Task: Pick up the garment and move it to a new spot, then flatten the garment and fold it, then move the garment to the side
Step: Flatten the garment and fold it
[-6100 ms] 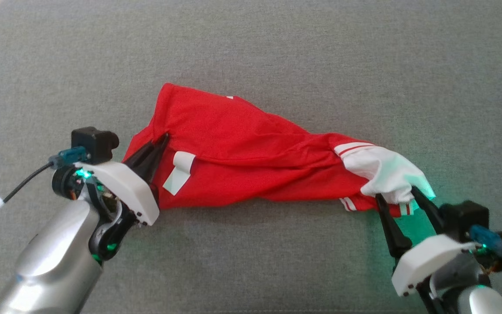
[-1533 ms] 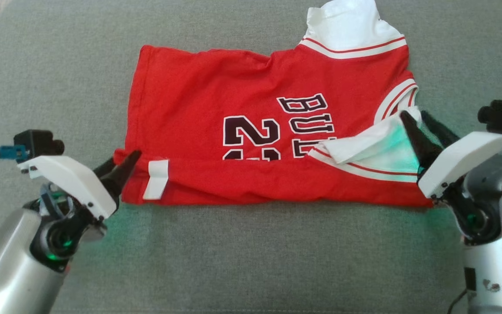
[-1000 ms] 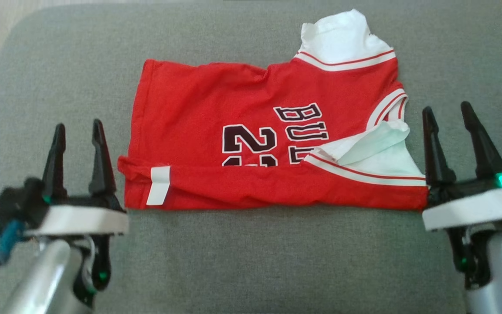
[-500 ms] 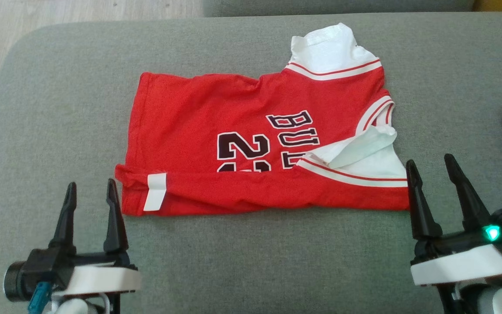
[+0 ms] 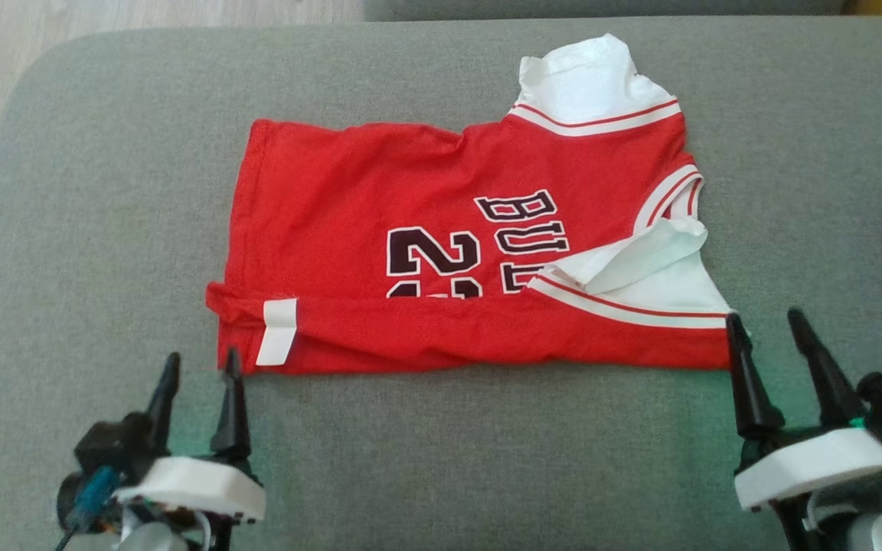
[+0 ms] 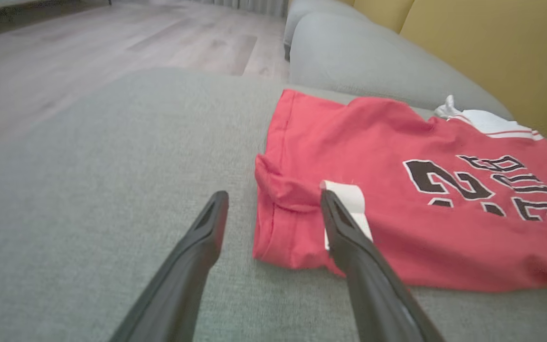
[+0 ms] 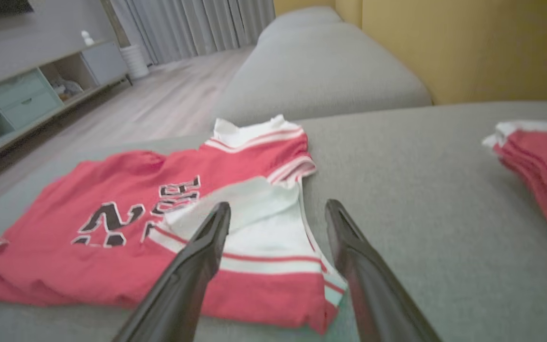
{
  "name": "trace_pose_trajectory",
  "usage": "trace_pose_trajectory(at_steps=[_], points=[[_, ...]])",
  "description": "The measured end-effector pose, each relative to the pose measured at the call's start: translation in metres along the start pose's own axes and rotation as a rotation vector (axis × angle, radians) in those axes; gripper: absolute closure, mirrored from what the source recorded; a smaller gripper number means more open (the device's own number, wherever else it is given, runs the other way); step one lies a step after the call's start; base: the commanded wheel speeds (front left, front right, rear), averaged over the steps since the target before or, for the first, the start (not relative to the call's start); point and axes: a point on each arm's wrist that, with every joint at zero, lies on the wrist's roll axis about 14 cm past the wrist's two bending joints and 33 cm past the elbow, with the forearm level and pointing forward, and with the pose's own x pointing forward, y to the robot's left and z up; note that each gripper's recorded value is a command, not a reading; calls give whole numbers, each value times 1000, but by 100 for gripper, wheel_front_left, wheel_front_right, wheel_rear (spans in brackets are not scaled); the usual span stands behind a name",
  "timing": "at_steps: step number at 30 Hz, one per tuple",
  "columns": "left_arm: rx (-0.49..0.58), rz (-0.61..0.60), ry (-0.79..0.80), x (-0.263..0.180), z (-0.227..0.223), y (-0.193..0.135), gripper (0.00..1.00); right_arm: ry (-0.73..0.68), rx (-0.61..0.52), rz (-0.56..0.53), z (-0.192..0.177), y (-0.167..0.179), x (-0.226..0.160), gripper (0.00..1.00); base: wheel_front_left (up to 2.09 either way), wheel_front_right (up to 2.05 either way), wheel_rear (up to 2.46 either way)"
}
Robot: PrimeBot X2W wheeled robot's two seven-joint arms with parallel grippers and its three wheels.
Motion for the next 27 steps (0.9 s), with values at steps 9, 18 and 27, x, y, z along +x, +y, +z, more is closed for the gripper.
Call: trace_pose_trajectory(at_steps=[9, 18, 27], points=[[-75, -48, 235, 22, -44, -2, 0, 239, 51, -49, -66, -26, 8, 0, 0, 0, 0], [-134, -121, 383, 41, -55, -12, 62, 420, 121, -9, -96, -16, 20, 100, 0, 0, 0], [-135, -170, 300, 37, -30, -24, 100, 333, 137, 16, -66, -9, 29, 100, 0, 0, 0]])
